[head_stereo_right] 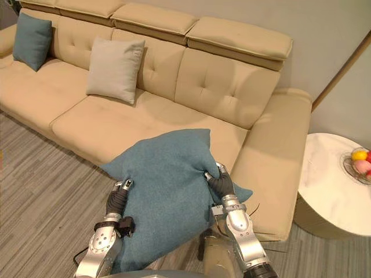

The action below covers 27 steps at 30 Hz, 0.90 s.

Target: Pick up cushions and gather them together orderly.

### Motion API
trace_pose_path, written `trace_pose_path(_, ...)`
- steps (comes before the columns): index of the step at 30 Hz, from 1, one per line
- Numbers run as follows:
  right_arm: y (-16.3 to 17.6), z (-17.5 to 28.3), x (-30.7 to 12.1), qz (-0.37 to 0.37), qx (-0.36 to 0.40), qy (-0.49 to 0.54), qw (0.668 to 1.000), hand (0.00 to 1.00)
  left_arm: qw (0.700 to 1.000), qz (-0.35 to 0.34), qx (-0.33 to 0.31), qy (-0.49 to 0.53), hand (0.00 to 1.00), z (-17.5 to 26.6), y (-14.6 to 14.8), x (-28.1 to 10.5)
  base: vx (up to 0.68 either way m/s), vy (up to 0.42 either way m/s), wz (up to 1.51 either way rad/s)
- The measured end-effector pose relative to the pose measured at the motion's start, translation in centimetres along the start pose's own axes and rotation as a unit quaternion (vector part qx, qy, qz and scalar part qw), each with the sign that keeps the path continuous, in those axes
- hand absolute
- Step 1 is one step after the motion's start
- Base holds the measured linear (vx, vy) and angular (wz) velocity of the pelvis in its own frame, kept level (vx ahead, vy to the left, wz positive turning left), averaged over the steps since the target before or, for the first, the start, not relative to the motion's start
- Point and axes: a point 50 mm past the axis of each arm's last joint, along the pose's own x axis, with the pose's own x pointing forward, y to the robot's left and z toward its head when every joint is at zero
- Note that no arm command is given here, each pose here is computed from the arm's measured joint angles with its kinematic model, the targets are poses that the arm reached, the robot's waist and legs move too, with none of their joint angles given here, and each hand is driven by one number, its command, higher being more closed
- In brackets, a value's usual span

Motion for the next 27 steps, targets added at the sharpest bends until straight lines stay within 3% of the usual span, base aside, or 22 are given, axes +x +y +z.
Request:
trace_pose_path(9, -0.4, 0.4, 0.2, -0.008, 0.000, -0.008, 1.000, 1.00, 1.000, -0.001, -0.013, 0.011, 1.00, -0.6, -0.5, 0.3, 0.35, -0.090, -0.78)
trace_pose_path(15, -0.5, 0.3, 0.1, -0.009, -0.002, -0.007, 1.000, 1.00, 1.000, 0.000, -0.016, 0.009, 1.00, -0.5, -0.8, 0.2, 0.22, 0.197, -1.07)
trace_pose_path(22, -0.2, -0.2, -0.4, -0.017, 0.011, 0.003, 1.000, 1.00, 1.000, -0.003, 0.000, 0.006, 1.00, -0.4, -0.5, 0.2, 0.08, 0.246, -0.29)
trace_pose_path(27, 0.6, 2.7, 2.5, -0.024, -0.019, -0.060, 0.998, 1.00, 0.999, 0.010, 0.013, -0.043, 1.00, 2.0, -0.7, 2.4, 0.01, 0.076, -0.32)
